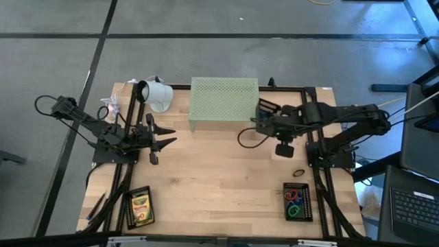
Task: Pick & Place Office Desk Supplies
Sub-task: Put the top right black bin on the shelf
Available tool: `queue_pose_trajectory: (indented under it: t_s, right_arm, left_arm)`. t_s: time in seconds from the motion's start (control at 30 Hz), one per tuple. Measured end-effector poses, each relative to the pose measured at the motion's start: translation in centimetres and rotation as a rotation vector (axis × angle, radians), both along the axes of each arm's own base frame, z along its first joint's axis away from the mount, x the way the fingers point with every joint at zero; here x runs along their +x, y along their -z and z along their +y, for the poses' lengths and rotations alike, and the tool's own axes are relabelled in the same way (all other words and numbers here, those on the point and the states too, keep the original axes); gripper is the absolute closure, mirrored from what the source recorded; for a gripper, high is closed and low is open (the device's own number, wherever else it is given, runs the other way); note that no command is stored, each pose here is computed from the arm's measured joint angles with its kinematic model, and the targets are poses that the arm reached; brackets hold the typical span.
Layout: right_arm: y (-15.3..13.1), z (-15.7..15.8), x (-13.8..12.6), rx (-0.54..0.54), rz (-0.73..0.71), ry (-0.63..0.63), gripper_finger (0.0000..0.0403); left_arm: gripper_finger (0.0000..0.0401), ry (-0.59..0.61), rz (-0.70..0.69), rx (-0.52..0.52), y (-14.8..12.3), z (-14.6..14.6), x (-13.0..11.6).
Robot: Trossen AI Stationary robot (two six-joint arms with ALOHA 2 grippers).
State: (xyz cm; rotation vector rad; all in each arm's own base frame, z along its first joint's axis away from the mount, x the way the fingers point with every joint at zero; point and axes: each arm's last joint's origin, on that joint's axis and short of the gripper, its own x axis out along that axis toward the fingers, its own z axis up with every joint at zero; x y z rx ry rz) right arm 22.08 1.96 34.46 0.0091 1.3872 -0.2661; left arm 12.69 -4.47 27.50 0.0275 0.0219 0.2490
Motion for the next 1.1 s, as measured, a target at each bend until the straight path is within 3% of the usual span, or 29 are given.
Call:
queue_pose_trajectory:
  t_s: [0.17, 0.47, 0.8, 1.1]
  right_arm:
    - [-0.4, -0.6, 1.0, -0.129, -0.006, -0.101, 0.0382]
    - [2.1, -3.0, 4.8, -0.215, 0.173, -0.175, 0.0382]
    - [0.9, -6.3, 6.8, -0.215, 0.143, -0.084, 0.0382]
    - [2.0, -7.8, 8.3, -0.217, 0.203, -0.088, 0.0382]
  left_arm:
    - [0.0283, 0.0, 0.0, 0.0, 0.0, 0.0, 0.0]
    - [0.0283, 0.0, 0.016, 0.008, 0.2, 0.0, 0.0]
    - [0.0283, 0.0, 0.026, 0.014, 0.3, 0.0, 0.0]
    - [0.0283, 0.0, 0.054, 0.028, 0.5, 0.0, 0.0]
